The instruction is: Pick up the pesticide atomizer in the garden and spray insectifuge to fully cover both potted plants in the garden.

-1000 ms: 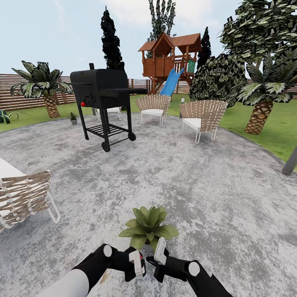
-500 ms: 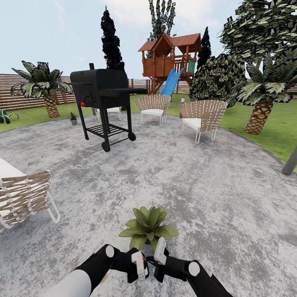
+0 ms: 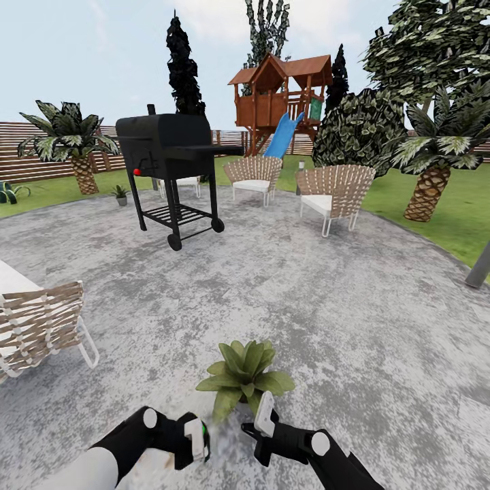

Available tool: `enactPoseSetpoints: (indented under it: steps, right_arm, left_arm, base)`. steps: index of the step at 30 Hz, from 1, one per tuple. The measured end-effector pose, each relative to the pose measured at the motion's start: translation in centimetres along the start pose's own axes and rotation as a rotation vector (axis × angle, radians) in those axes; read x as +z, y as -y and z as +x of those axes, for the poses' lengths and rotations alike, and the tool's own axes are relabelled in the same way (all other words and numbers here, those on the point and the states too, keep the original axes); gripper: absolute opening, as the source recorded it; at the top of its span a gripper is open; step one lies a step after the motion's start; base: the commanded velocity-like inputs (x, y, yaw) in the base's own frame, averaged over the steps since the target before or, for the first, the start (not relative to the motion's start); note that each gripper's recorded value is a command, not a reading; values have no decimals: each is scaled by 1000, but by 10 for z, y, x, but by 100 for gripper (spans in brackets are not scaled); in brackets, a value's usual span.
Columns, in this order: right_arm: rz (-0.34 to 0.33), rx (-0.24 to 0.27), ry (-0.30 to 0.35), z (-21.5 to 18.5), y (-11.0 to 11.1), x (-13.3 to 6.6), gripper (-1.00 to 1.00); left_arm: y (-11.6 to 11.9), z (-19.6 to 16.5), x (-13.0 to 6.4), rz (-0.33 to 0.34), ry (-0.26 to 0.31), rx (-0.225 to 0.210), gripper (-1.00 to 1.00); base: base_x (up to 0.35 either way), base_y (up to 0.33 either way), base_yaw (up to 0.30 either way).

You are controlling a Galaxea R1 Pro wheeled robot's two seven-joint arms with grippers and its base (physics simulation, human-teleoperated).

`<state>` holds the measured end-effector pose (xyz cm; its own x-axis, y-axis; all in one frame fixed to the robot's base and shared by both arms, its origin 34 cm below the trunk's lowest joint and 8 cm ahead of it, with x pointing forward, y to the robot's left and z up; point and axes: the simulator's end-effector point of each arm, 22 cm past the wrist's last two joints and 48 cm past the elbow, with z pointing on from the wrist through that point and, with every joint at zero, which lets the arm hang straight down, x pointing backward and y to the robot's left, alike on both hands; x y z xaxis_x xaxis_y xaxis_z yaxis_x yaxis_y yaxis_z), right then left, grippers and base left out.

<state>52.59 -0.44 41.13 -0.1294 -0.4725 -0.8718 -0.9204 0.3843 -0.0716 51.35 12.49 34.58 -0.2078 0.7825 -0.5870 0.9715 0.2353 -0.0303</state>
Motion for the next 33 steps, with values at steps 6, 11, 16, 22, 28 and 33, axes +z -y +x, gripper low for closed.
enactPoseSetpoints:
  steps: [6,11,16,22,28,33]
  right_arm:
    - [3,-1,-7,4,2,-2,-100]
    - [7,-1,-19,11,5,-7,100]
    - [11,1,-25,14,7,-9,100]
    - [120,8,-53,31,35,-23,100]
    - [465,154,-299,161,64,-88,100]
    - [647,265,-466,235,49,-146,100]
  left_arm:
    - [-19,49,-30,-40,-51,-4,-100]
    - [-28,77,-48,-61,-88,-14,-100]
    - [-34,98,-63,-79,-117,-28,-100]
    - [-44,96,-66,-119,-94,-65,-100]
    - [-95,75,-83,-339,76,-282,-100]
    - [-104,73,-77,-400,73,-430,-100]
  base:
    - [0,0,0]
    - [0,0,0]
    - [0,0,0]
    - [0,0,0]
    - [0,0,0]
    - [0,0,0]
